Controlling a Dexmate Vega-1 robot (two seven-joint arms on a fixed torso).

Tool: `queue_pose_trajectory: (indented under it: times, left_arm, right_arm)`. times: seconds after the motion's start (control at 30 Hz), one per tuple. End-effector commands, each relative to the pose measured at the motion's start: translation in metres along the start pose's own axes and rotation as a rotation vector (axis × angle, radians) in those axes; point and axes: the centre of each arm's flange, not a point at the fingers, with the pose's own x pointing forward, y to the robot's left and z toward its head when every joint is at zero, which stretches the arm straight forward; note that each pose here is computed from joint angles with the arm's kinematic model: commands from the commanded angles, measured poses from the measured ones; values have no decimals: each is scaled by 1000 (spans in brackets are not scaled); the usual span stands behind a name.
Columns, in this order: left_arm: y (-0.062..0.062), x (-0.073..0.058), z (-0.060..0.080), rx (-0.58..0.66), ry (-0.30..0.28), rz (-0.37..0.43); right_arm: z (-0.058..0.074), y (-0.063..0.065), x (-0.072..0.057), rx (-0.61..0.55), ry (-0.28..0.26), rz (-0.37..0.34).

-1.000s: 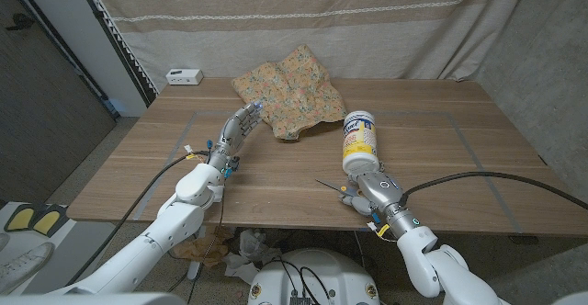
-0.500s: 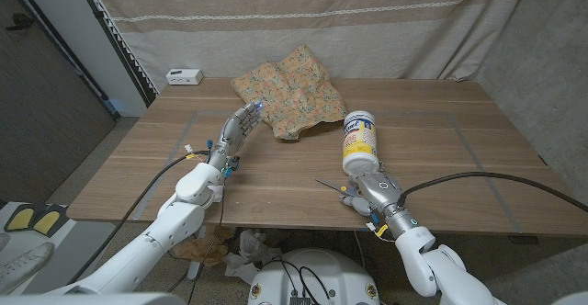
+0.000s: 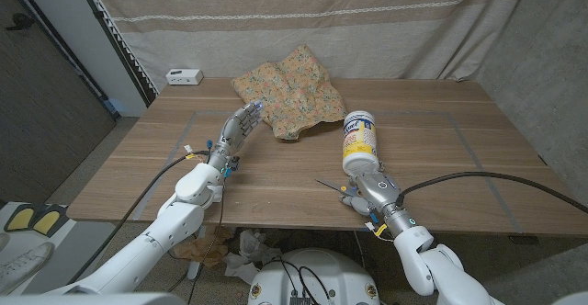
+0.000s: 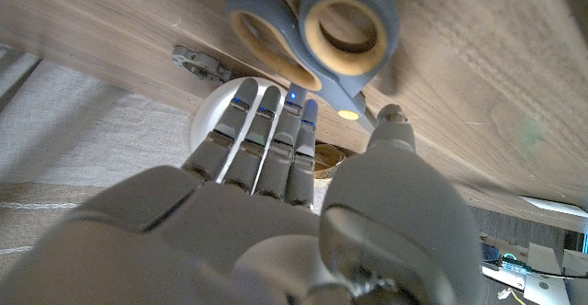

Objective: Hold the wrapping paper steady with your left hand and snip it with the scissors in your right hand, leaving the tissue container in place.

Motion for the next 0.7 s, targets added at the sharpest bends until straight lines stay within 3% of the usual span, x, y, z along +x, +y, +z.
queue_pose_trajectory:
  times: [0.03, 0.7]
  left_arm:
    - [-1, -1, 1, -3, -2, 0]
    - [-2, -3, -3, -9, -2, -1]
  right_arm:
    - [0, 3, 1, -7, 3, 9]
    - [4, 7, 0, -61, -11, -21]
